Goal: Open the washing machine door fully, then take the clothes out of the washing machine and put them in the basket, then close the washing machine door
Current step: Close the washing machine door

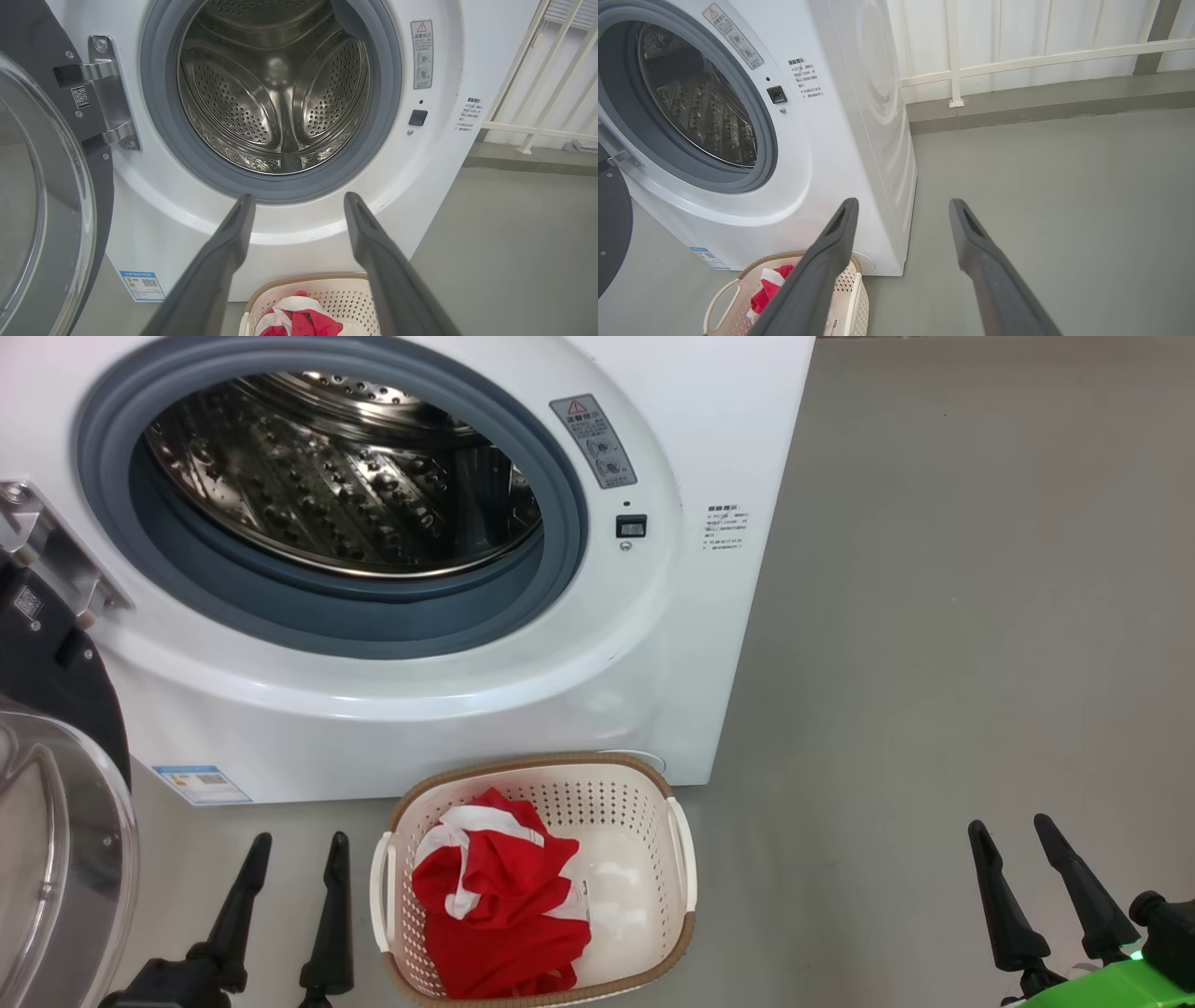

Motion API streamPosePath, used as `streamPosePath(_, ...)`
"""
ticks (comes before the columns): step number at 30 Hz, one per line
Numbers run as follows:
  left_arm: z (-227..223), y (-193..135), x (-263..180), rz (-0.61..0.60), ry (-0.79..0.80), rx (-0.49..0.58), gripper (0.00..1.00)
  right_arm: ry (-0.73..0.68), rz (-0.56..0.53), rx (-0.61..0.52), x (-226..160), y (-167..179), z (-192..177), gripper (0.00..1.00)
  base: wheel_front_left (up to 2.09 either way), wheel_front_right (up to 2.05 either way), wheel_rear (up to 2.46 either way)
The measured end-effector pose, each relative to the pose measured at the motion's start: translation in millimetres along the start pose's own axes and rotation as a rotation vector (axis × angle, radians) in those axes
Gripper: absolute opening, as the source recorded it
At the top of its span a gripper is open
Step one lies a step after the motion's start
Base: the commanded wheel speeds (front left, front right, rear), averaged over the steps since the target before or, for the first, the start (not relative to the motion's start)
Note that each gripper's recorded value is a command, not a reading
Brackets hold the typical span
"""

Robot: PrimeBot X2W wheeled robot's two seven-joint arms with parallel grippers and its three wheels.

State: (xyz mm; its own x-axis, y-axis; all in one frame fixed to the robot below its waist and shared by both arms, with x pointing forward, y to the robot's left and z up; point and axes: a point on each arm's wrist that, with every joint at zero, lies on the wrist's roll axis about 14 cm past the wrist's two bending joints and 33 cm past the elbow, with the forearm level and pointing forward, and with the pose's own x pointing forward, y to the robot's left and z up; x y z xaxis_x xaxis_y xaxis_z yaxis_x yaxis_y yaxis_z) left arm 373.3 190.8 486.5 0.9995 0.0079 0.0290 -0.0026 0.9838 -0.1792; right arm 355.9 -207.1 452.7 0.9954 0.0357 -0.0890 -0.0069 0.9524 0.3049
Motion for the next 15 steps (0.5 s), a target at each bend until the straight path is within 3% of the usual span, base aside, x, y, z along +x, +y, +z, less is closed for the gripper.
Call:
streamPosePath(6, -1.0, 0.1, 0.3, 0.001, 0.003, 0.003, 1.0, 0.004, -0.001, 0.0, 0.4, -0.2, -1.1, 1.0, -0.52, 0.52, 0.0)
streamPosePath(15, -2.1, -0.2, 1.2, 0.0, 0.006, 0.004, 1.0, 0.01, -0.003, 0.001, 0.9, -0.8, -3.1, 1.0, -1.24, 1.24, 0.0)
